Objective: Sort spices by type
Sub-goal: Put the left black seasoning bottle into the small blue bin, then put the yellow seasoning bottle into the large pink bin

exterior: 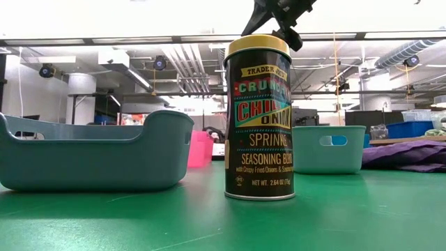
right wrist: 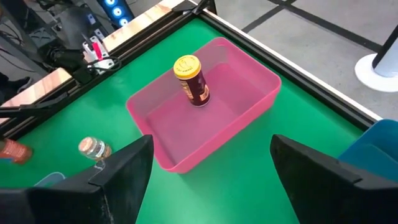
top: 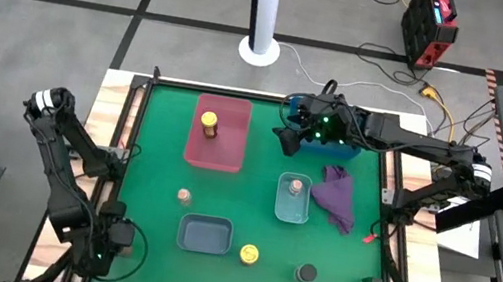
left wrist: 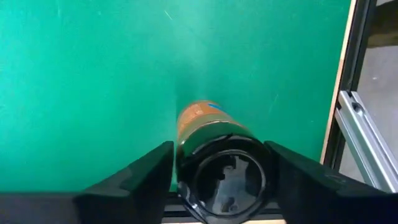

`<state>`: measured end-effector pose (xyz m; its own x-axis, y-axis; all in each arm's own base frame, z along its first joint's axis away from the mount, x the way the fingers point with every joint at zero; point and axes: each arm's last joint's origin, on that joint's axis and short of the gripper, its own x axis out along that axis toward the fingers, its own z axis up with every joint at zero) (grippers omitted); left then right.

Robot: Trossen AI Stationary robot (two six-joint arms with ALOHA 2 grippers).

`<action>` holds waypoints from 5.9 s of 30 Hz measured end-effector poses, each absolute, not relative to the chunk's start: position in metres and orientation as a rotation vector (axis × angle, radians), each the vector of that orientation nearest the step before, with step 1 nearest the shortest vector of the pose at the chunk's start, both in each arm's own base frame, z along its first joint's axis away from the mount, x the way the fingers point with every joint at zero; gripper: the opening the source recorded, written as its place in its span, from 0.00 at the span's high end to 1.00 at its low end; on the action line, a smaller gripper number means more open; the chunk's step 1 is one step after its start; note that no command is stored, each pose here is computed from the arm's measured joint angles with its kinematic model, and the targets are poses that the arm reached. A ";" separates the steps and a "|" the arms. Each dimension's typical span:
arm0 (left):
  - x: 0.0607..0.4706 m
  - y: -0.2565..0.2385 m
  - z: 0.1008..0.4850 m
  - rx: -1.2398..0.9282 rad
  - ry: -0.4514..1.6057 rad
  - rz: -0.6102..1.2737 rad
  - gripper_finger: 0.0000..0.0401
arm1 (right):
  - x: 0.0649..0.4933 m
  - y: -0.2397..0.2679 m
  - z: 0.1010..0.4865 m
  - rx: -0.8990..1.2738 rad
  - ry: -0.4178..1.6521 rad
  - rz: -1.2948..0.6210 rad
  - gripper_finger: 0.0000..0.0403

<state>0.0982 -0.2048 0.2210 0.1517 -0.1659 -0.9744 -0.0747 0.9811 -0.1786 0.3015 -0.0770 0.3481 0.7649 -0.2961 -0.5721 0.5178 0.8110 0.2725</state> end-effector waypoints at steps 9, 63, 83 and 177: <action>0.099 -0.205 0.228 -0.235 1.446 -0.094 0.54 | 0.302 -0.077 0.348 0.433 0.538 -0.456 0.28; 0.297 -0.096 0.299 0.069 1.327 -0.318 0.54 | 0.228 -0.033 0.410 0.579 0.763 -0.628 0.52; 0.287 -0.128 0.295 0.156 1.295 -0.235 0.54 | 0.243 -0.035 0.398 0.577 0.809 -0.654 0.51; 0.293 -0.153 0.253 0.180 1.382 -0.157 0.37 | 0.246 -0.025 0.397 0.649 0.797 -0.664 0.36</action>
